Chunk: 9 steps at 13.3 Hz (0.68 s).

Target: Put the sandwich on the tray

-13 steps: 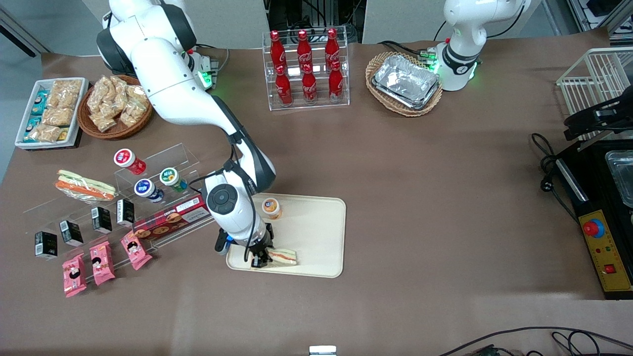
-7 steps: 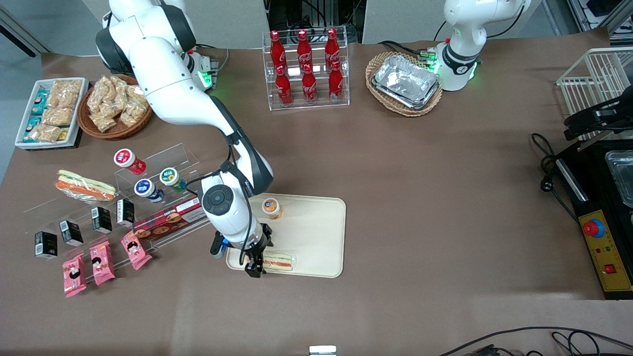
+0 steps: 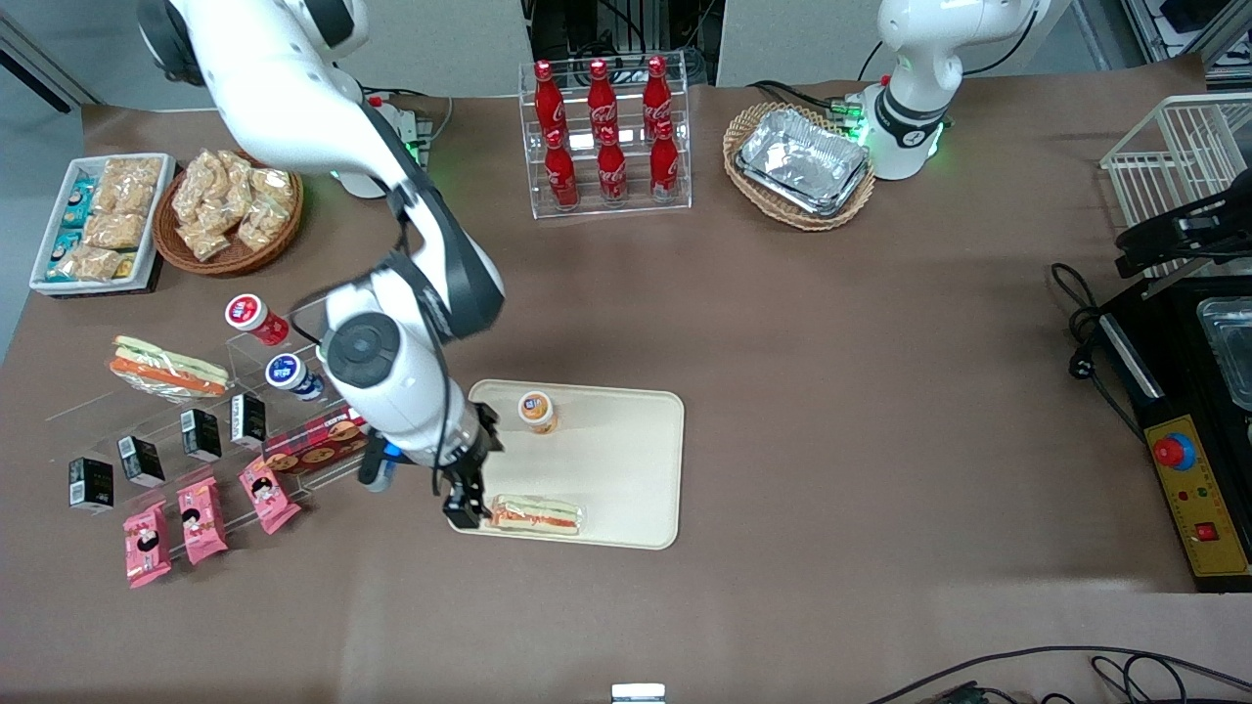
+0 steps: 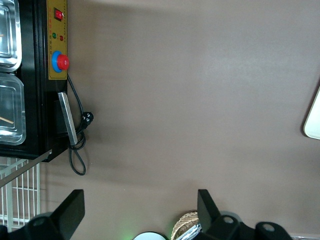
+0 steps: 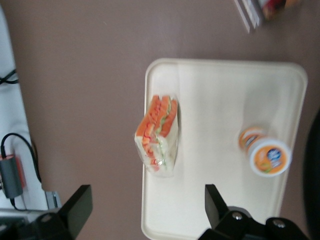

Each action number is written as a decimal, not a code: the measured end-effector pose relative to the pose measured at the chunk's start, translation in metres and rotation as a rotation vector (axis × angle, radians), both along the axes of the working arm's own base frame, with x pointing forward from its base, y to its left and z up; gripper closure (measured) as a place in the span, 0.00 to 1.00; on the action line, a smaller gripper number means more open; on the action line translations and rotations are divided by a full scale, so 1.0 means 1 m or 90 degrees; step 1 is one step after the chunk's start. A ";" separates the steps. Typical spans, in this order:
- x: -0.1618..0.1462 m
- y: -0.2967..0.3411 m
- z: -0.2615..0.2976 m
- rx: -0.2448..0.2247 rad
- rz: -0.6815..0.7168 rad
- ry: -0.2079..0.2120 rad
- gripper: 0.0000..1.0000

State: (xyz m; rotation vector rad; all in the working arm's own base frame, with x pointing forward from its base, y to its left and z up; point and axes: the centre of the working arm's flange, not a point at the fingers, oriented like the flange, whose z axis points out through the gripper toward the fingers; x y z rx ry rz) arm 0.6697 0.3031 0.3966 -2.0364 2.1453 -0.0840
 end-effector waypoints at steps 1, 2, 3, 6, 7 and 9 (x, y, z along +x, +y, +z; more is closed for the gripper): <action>-0.001 -0.014 0.018 -0.015 0.046 0.004 0.00; -0.002 -0.030 0.033 -0.029 0.094 0.012 0.00; -0.003 -0.046 0.046 -0.041 0.139 0.021 0.00; -0.005 -0.101 0.075 -0.065 0.264 0.045 0.00; -0.006 -0.120 0.083 -0.075 0.315 0.059 0.00; -0.011 -0.153 0.100 -0.113 0.418 0.079 0.00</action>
